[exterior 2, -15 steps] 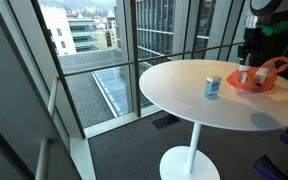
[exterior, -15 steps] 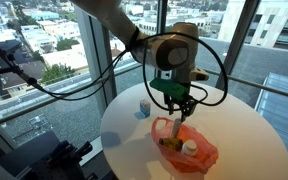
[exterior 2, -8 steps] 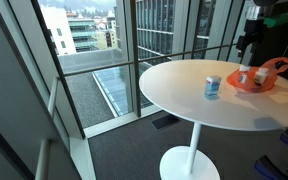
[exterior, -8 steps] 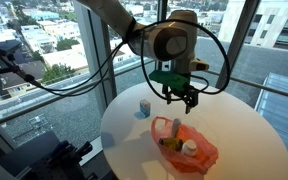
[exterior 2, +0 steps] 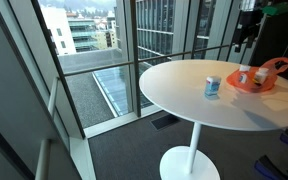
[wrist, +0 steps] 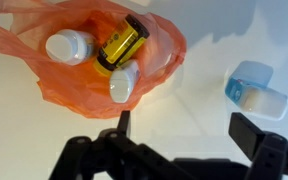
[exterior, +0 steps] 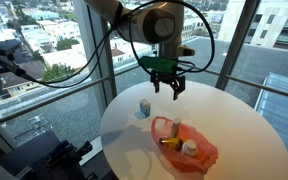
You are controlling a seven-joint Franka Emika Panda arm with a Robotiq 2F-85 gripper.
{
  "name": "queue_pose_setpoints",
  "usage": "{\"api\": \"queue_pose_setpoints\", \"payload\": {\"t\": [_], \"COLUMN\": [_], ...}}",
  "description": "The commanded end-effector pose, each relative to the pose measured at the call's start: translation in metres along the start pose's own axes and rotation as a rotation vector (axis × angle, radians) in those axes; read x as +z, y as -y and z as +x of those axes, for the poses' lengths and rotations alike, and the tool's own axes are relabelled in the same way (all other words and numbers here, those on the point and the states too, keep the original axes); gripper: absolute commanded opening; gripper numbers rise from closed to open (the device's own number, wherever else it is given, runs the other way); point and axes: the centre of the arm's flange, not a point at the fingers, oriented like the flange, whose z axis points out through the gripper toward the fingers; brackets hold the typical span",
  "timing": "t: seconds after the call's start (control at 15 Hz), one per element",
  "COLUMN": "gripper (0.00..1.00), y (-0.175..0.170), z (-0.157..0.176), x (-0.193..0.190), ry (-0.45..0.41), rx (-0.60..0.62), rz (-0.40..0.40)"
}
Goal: Pick up the longest white container from the table and put it in the orange plastic bag
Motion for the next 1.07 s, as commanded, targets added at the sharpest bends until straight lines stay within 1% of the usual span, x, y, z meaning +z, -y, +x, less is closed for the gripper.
{"api": "queue_pose_setpoints", "payload": {"t": [0.0,0.13,0.27,0.53,0.6,1.0], "gripper": [1.0,1.0,1.0,1.0,1.0,1.0], "y": [0.025,0.039,0.05,0.062,0.057,0.059], "z": [-0.014,-0.022,-0.03,-0.04,-0.026,-0.027], "x": [-0.026,-0.037,-0.048,-0.062,-0.055,-0.051], "ry": [0.019,0.002,-0.026,-0.044,-0.039,-0.032], "rx": [0.006,0.045,0.113,0.2,0.161,0.163], "rz": [0.008,0.005,0.001,0.012,0.012,0.012]}}
